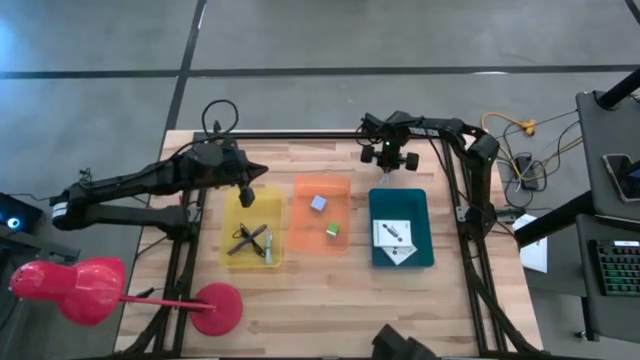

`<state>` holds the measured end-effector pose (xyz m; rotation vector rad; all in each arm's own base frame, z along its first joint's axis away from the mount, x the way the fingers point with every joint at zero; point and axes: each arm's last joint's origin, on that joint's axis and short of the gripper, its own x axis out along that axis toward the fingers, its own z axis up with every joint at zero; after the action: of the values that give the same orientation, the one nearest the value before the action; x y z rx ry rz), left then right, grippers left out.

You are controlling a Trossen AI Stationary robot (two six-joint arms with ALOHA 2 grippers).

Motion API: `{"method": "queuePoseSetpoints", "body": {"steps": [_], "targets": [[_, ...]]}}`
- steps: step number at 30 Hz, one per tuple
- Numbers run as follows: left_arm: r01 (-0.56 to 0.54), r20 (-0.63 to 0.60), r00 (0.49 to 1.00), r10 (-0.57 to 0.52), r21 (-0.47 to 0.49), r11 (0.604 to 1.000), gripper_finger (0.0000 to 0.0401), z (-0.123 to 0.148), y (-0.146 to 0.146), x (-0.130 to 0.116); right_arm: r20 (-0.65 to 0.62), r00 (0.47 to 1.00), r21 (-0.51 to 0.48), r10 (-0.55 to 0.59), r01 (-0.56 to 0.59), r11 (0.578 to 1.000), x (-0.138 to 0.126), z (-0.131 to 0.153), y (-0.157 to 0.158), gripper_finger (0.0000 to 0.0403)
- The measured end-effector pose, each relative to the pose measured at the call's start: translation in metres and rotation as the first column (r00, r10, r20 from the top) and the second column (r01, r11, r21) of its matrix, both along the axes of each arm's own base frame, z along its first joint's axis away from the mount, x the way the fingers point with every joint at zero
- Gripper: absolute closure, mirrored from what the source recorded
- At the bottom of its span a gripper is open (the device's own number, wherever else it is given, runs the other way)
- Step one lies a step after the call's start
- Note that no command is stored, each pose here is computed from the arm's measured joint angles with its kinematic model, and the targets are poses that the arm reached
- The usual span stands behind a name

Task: Pick and place items into bin
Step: Put the white charger cable into the yellow bin

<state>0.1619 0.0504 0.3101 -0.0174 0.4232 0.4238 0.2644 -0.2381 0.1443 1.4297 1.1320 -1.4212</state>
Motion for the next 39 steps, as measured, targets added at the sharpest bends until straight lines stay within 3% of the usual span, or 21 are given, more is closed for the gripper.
{"method": "queuePoseSetpoints", "body": {"steps": [3,6,8,10,13,18,21,25,29,33,39], "targets": [[0.0,-0.006,1.0,0.0,-0.002,1.0,0.0401,-0.001,0.0,0.002,0.07,0.997,-0.095,0.027,-0.02,0.995,0.009,0.017,-0.003,0.0384],[-0.008,-0.007,1.0,0.008,-0.017,1.0,0.0401,-0.002,0.001,0.003,0.247,0.968,-0.257,0.044,0.022,0.966,0.022,0.049,-0.005,0.0386],[-0.051,0.01,0.999,0.052,-0.062,0.997,0.0401,-0.003,0.004,0.004,0.377,0.922,-0.397,0.084,0.079,0.914,0.031,0.079,-0.004,0.0387],[-0.165,0.039,0.985,0.171,-0.124,0.978,0.0401,-0.003,0.01,0.002,0.488,0.859,-0.509,0.151,0.14,0.849,0.037,0.11,-0.001,0.0388],[-0.255,0.087,0.957,0.278,-0.211,0.944,0.0401,-0.003,0.02,-0.001,0.545,0.783,-0.635,0.301,0.151,0.758,0.045,0.143,0.01,0.0388],[-0.109,0.283,0.93,0.234,-0.394,0.913,0.0372,0.011,0.032,-0.001,0.505,0.638,-0.796,0.581,0.085,0.599,0.076,0.168,0.045,0.0389],[-0.028,0.314,0.929,0.194,-0.463,0.886,0.0335,0.01,0.039,0.002,0.49,0.549,-0.838,0.677,0.083,0.54,0.095,0.173,0.067,0.0389],[0.122,0.299,0.953,0.054,-0.54,0.833,0.0281,0.003,0.043,0.009,0.452,0.503,-0.862,0.737,0.031,0.507,0.111,0.172,0.085,0.0389],[0.235,0.362,0.932,-0.032,-0.534,0.812,0.024,0.005,0.046,0.018,0.423,0.42,-0.885,0.803,-0.001,0.466,0.121,0.181,0.104,0.039],[0.255,0.407,0.913,-0.029,-0.515,0.818,0.0227,0.008,0.052,0.024,0.388,0.387,-0.905,0.837,-0.011,0.424,0.126,0.189,0.117,0.039],[0.333,0.471,0.88,-0.055,-0.53,0.78,0.0225,0.006,0.06,0.041,0.394,0.342,-0.906,0.853,-0.011,0.423,0.131,0.195,0.127,0.039]]}}
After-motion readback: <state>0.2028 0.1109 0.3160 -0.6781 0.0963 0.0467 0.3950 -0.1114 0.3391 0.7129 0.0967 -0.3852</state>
